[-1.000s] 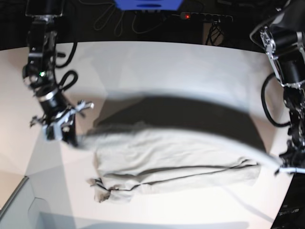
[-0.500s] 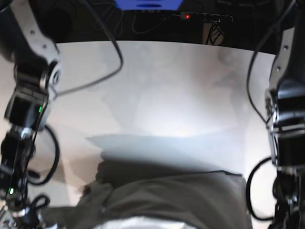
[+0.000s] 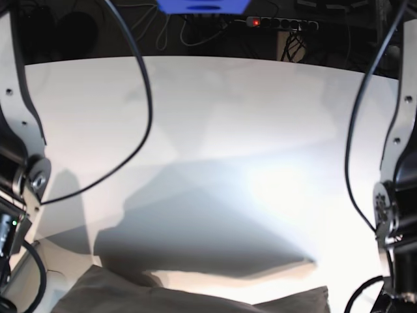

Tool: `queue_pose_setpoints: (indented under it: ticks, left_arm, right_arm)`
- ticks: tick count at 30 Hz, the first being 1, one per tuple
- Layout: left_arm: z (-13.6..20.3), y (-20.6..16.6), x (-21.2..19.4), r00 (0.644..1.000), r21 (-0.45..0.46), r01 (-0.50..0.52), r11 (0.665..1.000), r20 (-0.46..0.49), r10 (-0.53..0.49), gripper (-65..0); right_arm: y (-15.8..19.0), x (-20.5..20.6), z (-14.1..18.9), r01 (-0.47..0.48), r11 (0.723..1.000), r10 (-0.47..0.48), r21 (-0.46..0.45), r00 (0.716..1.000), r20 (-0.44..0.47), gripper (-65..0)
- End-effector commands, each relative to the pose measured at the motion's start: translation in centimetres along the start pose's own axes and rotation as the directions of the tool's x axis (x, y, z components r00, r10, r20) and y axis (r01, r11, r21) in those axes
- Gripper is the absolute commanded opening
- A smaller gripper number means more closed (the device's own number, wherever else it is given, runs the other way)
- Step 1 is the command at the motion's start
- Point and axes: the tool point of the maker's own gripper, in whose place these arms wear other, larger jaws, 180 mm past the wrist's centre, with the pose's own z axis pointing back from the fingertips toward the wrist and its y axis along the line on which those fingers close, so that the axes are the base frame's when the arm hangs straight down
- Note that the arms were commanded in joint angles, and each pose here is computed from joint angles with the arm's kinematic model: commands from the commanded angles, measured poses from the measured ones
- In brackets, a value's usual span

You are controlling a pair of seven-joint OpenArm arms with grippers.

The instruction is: Layout the t-shirt on the table in an organized manner, then fold the t-shirt properly

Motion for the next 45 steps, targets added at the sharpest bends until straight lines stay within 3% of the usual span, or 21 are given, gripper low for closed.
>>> queue_pose_setpoints:
  ticks: [1, 4, 10, 15, 18, 21, 26, 30, 35, 37, 40, 43, 45]
  left_arm:
    - [0.2, -0.5, 2.2, 0.998, -0.016, 0.005, 1.000, 0.061, -0.004, -65.0]
    - [2.0, 0.7, -1.8, 1.000, -0.010, 0.028, 1.000, 0.012, -0.028, -65.0]
    - [8.1, 4.5, -12.0, 0.979, 0.007, 0.094, 0.996, -0.181, -0.091, -65.0]
    - [15.3, 9.3, -18.5, 0.945, 0.094, 0.076, 0.993, -0.323, -0.042, -65.0]
    - [20.1, 12.9, -21.5, 0.910, 0.182, 0.066, 0.981, -0.415, 0.016, -65.0]
    - [24.7, 16.1, -23.6, 0.867, 0.258, 0.085, 0.962, -0.495, 0.056, -65.0]
    - [31.0, 19.5, -26.8, 0.779, 0.333, 0.130, 0.934, -0.617, 0.111, -65.0]
    - [34.1, 22.3, -27.0, 0.764, 0.404, 0.151, 0.902, -0.626, 0.153, -65.0]
    - [34.7, 22.9, -27.3, 0.758, 0.418, 0.155, 0.895, -0.632, 0.164, -65.0]
    - [35.0, 22.9, -27.5, 0.754, 0.419, 0.156, 0.894, -0.636, 0.166, -65.0]
    - [35.3, 22.4, -28.1, 0.748, 0.424, 0.141, 0.895, -0.637, 0.184, -65.0]
    - [35.4, 22.2, -28.4, 0.744, 0.423, 0.140, 0.895, -0.641, 0.187, -65.0]
    - [35.5, 22.2, -28.5, 0.744, 0.423, 0.141, 0.895, -0.642, 0.187, -65.0]
  right_arm:
    - [-0.8, 2.4, 0.4, -0.014, 1.000, 0.015, -0.015, 0.997, 0.071, -65.0]
    - [-0.6, -1.2, 3.0, -0.068, 0.998, 0.069, -0.016, 0.997, 0.029, -65.0]
    - [1.8, -9.5, 9.9, -0.152, 0.988, 0.154, 0.037, 0.983, -0.096, -65.0]
    - [5.9, -16.0, 17.2, -0.114, 0.978, 0.151, 0.177, 0.966, -0.210, -65.0]
    - [8.1, -19.2, 22.7, -0.071, 0.969, 0.139, 0.235, 0.947, -0.289, -65.0]
    - [8.8, -21.0, 27.8, -0.029, 0.973, 0.112, 0.229, 0.927, -0.358, -65.0]
    - [11.3, -22.3, 33.7, 0.031, 0.950, 0.113, 0.312, 0.894, -0.433, -65.0]
    - [11.3, -21.2, 34.1, 0.009, 0.943, 0.138, 0.334, 0.901, -0.412, -65.0]
    - [11.2, -22.9, 30.3, 0.037, 0.943, 0.113, 0.330, 0.897, -0.426, -65.0]
    - [11.3, -24.6, 28.9, 0.069, 0.941, 0.100, 0.332, 0.879, -0.466, -65.0]
    - [11.1, -28.5, 27.7, 0.104, 0.933, 0.116, 0.344, 0.819, -0.562, -65.0]
    - [11.6, -31.5, 27.0, 0.086, 0.916, 0.199, 0.392, 0.751, -0.629, -59.0]
    - [11.6, -32.1, 26.8, 0.064, 0.912, 0.231, 0.406, 0.736, -0.636, -53.5]
